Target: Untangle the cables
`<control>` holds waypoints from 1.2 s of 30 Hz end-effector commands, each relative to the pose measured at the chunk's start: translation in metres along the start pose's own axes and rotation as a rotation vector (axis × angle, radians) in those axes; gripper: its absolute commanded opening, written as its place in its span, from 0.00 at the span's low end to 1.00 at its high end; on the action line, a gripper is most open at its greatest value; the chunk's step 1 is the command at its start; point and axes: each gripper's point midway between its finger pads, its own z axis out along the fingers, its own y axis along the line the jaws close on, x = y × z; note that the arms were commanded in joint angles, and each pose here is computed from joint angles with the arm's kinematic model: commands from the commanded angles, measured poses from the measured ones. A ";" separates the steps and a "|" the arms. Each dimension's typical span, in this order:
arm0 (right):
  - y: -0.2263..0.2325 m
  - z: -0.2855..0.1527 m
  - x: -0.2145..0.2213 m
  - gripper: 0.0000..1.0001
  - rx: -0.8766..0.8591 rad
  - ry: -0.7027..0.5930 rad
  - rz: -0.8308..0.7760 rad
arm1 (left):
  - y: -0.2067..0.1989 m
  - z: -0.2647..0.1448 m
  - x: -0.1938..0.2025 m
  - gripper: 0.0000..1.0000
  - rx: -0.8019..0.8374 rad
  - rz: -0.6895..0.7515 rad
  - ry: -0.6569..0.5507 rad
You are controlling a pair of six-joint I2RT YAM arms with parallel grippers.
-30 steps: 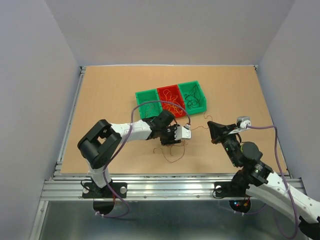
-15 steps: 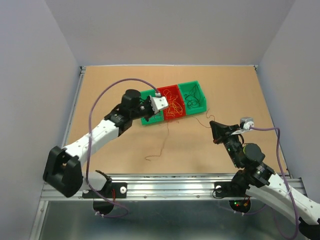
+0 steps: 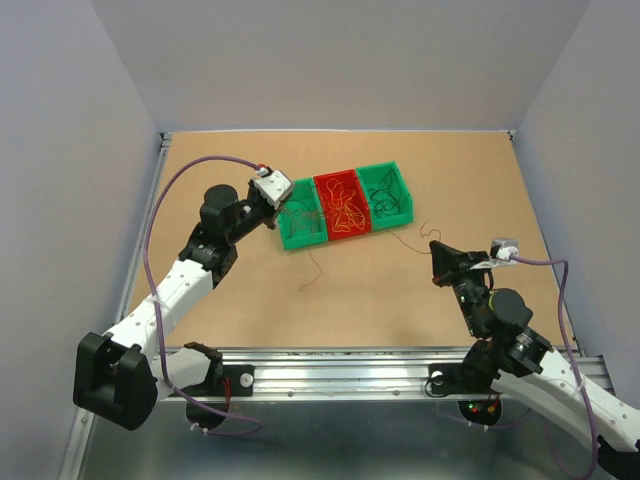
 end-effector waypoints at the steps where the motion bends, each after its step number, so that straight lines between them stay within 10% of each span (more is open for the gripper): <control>1: -0.039 -0.012 -0.040 0.01 0.223 -0.147 0.118 | 0.050 -0.012 -0.029 0.00 -0.206 -0.079 -0.115; 25: -0.135 -0.073 -0.060 0.01 0.695 -0.411 0.383 | 0.215 -0.169 -0.001 0.00 -1.305 -0.503 -0.264; 36: -0.115 -0.063 -0.060 0.01 0.578 -0.326 0.362 | 0.176 -0.123 -0.030 0.00 -0.887 -0.402 -0.343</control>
